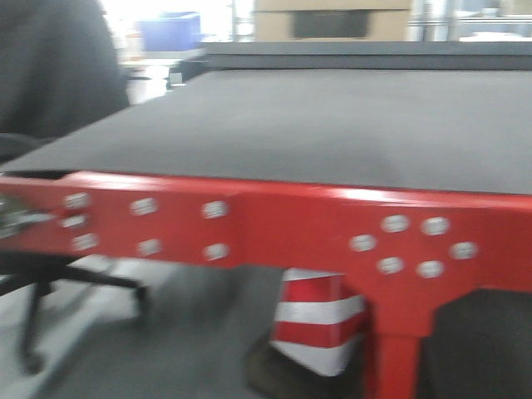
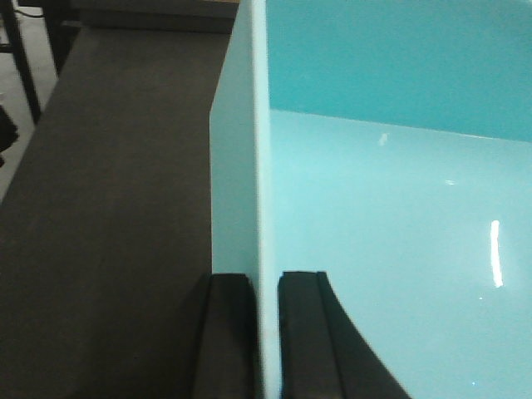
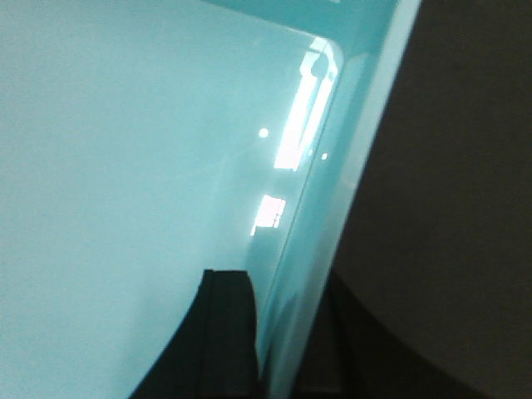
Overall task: Fetch blue bin and place on conveyor start
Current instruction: 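Carry the bin with both grippers while driving to the red conveyor, then lower the held bin with both grippers onto the conveyor belt start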
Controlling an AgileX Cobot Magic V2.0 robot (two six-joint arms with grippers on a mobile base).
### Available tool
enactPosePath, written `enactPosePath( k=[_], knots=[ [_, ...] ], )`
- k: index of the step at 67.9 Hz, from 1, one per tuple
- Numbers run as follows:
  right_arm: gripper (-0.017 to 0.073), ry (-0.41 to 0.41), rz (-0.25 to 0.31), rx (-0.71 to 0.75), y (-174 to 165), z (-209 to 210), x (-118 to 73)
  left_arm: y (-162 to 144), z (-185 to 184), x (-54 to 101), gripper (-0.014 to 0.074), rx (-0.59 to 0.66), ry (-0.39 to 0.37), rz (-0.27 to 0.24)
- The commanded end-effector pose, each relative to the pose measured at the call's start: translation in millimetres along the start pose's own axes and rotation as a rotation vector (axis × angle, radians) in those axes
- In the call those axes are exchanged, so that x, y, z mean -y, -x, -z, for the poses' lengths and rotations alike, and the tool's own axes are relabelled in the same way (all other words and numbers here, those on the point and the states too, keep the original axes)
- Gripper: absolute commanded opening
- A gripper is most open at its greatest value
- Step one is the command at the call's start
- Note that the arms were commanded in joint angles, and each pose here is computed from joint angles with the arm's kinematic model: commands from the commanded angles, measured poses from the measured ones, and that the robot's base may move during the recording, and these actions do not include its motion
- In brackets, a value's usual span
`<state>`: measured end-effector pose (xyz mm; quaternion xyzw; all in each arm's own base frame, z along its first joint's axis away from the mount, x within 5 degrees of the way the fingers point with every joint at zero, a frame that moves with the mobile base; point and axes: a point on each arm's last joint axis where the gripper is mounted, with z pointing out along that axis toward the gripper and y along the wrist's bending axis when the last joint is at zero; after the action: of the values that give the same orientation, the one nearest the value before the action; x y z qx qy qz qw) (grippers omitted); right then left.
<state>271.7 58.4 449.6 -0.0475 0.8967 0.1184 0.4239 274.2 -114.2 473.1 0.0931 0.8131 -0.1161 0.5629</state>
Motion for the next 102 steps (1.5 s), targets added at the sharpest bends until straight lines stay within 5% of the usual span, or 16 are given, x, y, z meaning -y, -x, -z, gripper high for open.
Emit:
enactPosePath(
  k=[1,102],
  knots=[
    [-0.0151,0.009,0.032,0.053,5.2,6.0,-1.7,9.5,7.6,5.0,-0.0111,0.081,-0.049,0.041],
    [-0.0151,0.009,0.032,0.053,5.2,6.0,-1.7,9.5,7.6,5.0,-0.0111,0.081,-0.049,0.041]
  ],
)
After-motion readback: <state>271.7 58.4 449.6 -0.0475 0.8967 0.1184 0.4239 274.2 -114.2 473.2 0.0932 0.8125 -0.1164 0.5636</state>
